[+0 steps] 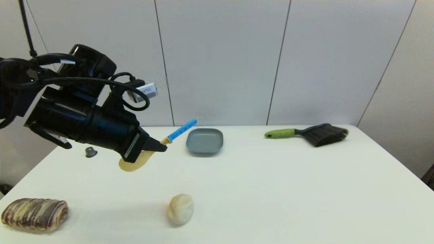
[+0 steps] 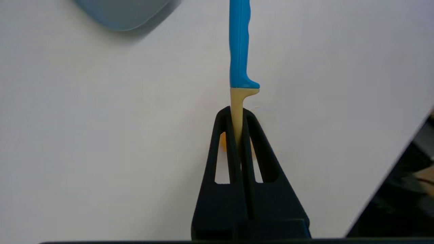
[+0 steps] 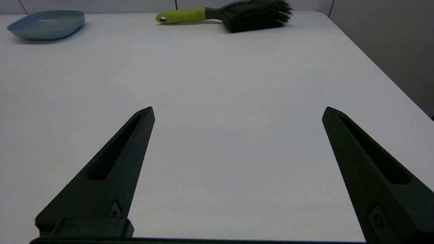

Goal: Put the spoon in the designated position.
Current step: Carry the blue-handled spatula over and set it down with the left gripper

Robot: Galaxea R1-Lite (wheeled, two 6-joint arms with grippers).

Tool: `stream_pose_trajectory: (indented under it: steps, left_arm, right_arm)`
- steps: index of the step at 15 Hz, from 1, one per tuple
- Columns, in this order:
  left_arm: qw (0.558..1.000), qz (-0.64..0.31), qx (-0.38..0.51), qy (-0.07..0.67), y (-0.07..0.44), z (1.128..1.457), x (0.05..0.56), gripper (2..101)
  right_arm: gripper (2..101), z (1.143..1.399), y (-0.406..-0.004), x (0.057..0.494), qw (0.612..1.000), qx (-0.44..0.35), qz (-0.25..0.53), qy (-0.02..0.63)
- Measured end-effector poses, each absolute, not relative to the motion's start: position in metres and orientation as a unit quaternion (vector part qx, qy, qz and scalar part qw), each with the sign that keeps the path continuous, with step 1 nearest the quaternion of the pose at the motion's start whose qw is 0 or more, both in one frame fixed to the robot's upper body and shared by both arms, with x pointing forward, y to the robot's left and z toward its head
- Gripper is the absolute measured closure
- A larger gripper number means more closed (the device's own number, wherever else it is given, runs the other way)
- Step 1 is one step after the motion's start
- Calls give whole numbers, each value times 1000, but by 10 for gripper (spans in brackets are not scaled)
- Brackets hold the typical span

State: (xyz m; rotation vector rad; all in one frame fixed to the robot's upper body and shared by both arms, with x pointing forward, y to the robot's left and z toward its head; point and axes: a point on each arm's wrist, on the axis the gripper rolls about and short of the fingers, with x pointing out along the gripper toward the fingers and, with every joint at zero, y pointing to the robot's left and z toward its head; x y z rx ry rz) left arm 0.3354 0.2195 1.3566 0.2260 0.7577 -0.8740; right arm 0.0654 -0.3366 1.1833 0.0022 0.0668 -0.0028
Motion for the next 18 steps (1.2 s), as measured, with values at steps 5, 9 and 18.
stream_pose_trajectory:
  steps: [5,9,18]
  left_arm:
    - [836,-405,37,369,187,1367,287,993]
    - [840,-380,-19,386,168,1366,268,993]
    - [902,-214,-119,355,86,1303,269,993]
  right_arm:
    - [43,1183,-337,65,999,1,-2,34]
    - [43,1183,-337,65,999,1,-2,34]
    - [43,1183,-337,65,999,1,-2,33]
